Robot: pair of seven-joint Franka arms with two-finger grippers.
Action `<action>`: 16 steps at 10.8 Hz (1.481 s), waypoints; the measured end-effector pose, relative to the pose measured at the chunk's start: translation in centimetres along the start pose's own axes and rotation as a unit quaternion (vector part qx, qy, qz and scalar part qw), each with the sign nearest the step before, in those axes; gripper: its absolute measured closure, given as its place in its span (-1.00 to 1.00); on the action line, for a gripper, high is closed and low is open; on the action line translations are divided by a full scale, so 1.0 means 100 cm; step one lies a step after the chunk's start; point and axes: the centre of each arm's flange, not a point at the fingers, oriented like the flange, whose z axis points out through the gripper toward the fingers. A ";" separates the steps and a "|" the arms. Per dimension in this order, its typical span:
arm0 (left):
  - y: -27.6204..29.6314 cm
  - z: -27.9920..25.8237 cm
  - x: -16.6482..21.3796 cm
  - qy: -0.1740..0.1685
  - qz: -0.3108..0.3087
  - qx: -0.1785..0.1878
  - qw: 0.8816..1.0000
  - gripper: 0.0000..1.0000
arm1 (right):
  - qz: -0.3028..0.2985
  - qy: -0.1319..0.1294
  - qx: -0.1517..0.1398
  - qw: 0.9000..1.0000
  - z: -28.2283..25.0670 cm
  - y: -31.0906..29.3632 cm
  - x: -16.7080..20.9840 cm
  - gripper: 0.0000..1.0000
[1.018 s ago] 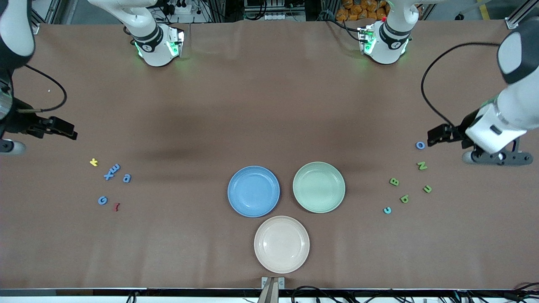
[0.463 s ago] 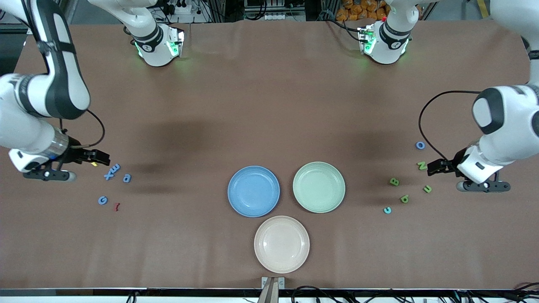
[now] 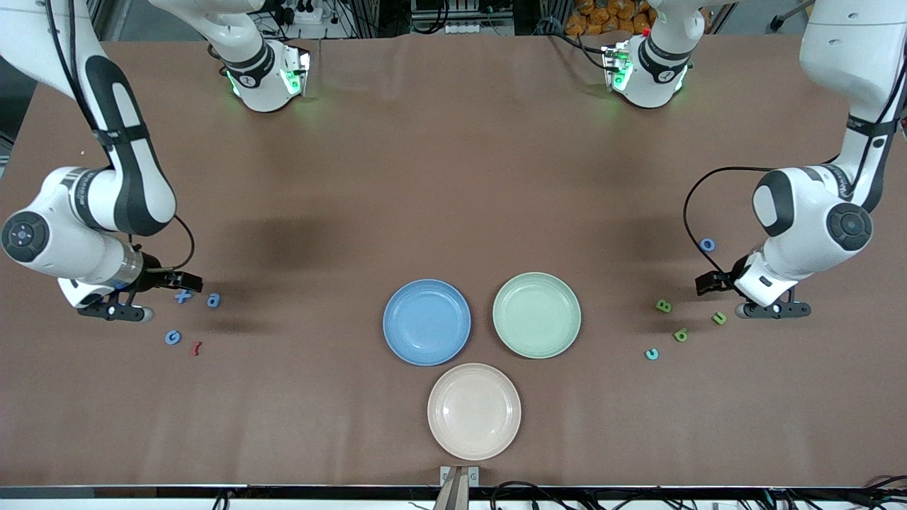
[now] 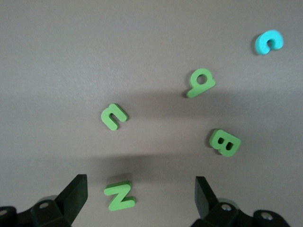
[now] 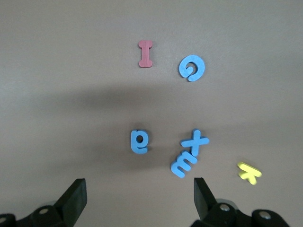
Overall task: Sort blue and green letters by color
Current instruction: 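Grasp the green N with the left gripper while the right gripper lowers, then carry the green N toward the green plate while the right gripper grasps blue a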
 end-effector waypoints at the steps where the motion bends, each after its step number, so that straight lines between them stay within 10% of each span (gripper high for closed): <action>1: -0.002 0.013 -0.006 0.001 -0.002 0.001 1.000 -1.00 | 0.005 -0.001 0.003 1.000 0.013 0.001 0.002 -1.00; 10: -0.030 0.062 -0.043 -0.005 0.006 0.009 1.000 -0.94 | 0.030 0.004 0.019 0.999 0.096 0.001 0.009 -1.00; 14: -0.034 0.057 -0.044 0.001 0.005 0.012 1.000 0.18 | 0.024 0.000 0.019 1.000 0.102 -0.007 0.008 -1.00; 16: -0.034 0.057 -0.044 0.001 0.009 0.012 1.000 0.30 | 0.024 -0.001 0.019 1.000 0.102 -0.007 0.008 -0.91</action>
